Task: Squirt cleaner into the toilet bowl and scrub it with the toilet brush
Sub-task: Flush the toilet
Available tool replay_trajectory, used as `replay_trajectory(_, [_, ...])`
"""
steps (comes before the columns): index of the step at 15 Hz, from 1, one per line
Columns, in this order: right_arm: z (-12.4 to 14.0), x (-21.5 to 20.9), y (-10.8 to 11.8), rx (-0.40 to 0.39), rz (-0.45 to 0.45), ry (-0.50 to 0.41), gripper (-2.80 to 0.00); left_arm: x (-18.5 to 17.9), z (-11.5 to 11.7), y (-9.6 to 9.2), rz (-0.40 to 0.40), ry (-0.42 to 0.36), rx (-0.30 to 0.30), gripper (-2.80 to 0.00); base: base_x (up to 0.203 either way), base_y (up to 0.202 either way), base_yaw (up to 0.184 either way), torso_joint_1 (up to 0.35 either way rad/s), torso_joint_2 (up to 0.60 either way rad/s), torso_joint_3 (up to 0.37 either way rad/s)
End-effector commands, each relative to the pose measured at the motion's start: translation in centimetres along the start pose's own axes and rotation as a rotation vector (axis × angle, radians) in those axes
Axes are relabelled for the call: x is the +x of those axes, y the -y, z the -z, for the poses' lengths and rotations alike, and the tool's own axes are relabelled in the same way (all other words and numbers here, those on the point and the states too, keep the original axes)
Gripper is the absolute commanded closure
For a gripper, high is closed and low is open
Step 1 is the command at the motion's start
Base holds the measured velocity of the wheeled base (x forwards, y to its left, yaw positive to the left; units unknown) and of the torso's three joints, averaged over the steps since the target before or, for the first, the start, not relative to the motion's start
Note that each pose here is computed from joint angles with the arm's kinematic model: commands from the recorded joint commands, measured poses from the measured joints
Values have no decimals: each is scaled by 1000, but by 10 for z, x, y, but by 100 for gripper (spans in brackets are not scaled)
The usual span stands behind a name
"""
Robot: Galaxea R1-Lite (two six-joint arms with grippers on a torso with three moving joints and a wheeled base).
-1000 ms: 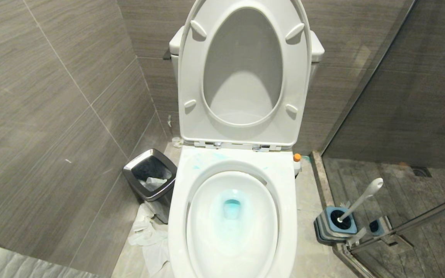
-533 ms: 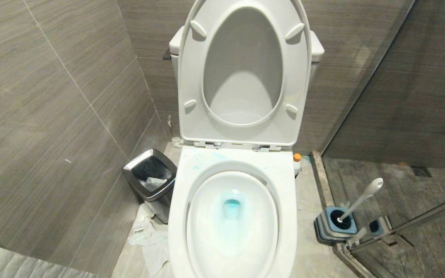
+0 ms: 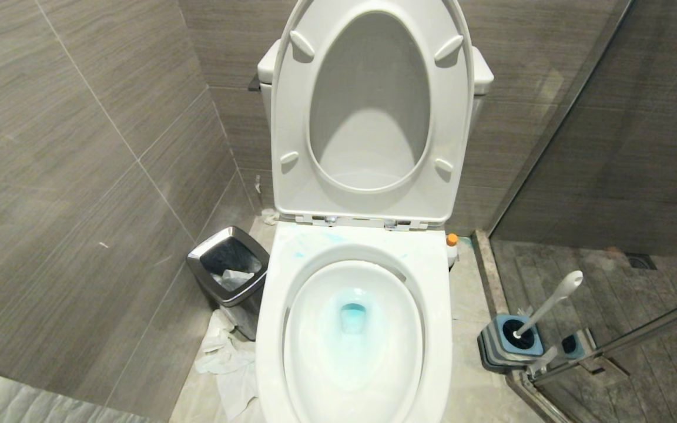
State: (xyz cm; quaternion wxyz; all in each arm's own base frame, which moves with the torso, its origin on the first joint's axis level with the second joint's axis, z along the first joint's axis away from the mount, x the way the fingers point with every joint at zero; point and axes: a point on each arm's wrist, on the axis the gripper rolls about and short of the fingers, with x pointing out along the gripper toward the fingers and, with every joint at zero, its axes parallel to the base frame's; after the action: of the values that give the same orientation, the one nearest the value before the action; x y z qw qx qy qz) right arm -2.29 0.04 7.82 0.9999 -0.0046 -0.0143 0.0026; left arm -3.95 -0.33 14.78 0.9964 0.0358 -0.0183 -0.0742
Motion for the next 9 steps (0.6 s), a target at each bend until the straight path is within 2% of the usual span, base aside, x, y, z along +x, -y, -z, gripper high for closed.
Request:
replay_trajectory(1, [3, 1, 0, 0, -1, -10, 0, 13, -17, -3, 16, -53, -9, 0, 0, 0, 0, 0, 0, 0])
replay_trajectory(4, [3, 1, 0, 0, -1, -12, 0, 36, -49, -8, 28, -62, -20, 0, 0, 0, 0, 0, 0, 0])
replay_trajectory(9, [3, 1, 0, 0, -1, -12, 0, 84, -105, -20, 20, 27, -22, 0, 0, 0, 0, 0, 0, 0])
